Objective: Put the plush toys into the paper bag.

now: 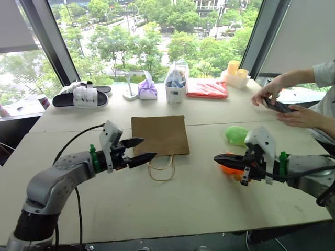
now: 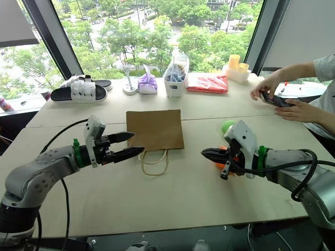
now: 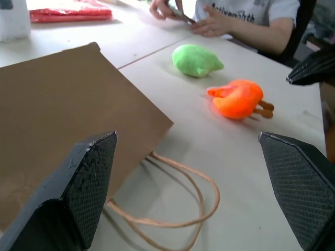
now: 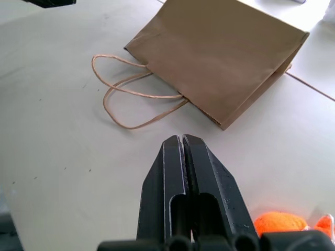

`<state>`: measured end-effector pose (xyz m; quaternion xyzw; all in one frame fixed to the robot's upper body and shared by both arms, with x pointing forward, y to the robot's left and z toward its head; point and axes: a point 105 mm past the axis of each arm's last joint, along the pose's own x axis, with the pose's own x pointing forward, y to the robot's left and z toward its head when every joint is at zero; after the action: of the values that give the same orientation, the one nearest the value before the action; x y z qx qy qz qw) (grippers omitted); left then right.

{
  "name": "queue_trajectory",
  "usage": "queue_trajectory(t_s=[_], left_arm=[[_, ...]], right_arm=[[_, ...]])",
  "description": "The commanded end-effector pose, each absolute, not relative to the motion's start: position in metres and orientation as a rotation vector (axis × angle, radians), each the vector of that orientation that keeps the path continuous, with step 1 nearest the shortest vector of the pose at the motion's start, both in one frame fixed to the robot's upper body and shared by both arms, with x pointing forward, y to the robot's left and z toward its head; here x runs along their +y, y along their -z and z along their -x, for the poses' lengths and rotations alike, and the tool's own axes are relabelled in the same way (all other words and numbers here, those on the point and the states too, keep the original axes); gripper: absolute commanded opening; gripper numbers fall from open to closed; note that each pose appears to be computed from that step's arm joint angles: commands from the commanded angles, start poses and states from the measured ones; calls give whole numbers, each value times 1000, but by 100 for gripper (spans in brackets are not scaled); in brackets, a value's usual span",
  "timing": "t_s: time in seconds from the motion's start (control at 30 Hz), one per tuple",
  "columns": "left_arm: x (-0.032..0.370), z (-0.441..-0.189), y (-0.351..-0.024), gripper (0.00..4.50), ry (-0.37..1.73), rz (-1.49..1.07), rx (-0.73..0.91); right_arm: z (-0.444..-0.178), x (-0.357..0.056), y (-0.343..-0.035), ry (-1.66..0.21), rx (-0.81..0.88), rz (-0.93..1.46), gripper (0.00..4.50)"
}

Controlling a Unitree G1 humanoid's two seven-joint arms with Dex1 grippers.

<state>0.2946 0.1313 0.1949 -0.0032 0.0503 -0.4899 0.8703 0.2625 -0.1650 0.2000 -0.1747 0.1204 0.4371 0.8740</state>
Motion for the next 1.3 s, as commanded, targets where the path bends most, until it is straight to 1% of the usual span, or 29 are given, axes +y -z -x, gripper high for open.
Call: queue_trajectory(t_s=[0.03, 0.07, 0.17, 0.37, 0.67, 0.73, 0.87, 1.13, 1.3], left_arm=[[138, -292, -204, 442, 1038, -74, 71], [138, -292, -203, 442, 1029, -109, 65], [136, -287, -205, 442, 1057, -89, 58], [138, -284, -207, 442, 1053, -103, 54], [140, -285, -203, 442, 1029, -185, 41], [142, -284, -198, 442, 1035, -255, 40], [151, -279, -171, 442, 1089, -468, 91], [146, -314, -141, 442, 1138, -678, 51], [126, -329, -134, 442, 1208, -662, 12]], right_arm=[[-265, -168, -216, -912, 193, 406, 0], [-267, -169, -217, -913, 192, 407, 0], [-270, -171, -218, -914, 189, 409, 0], [-274, -169, -217, -939, 190, 418, 0], [-279, -170, -216, -945, 193, 436, 0], [-280, -169, -218, -947, 186, 434, 0], [-285, -171, -218, -930, 183, 479, 0], [-278, -171, -219, -902, 171, 473, 0], [-273, -168, -215, -887, 170, 458, 0]])
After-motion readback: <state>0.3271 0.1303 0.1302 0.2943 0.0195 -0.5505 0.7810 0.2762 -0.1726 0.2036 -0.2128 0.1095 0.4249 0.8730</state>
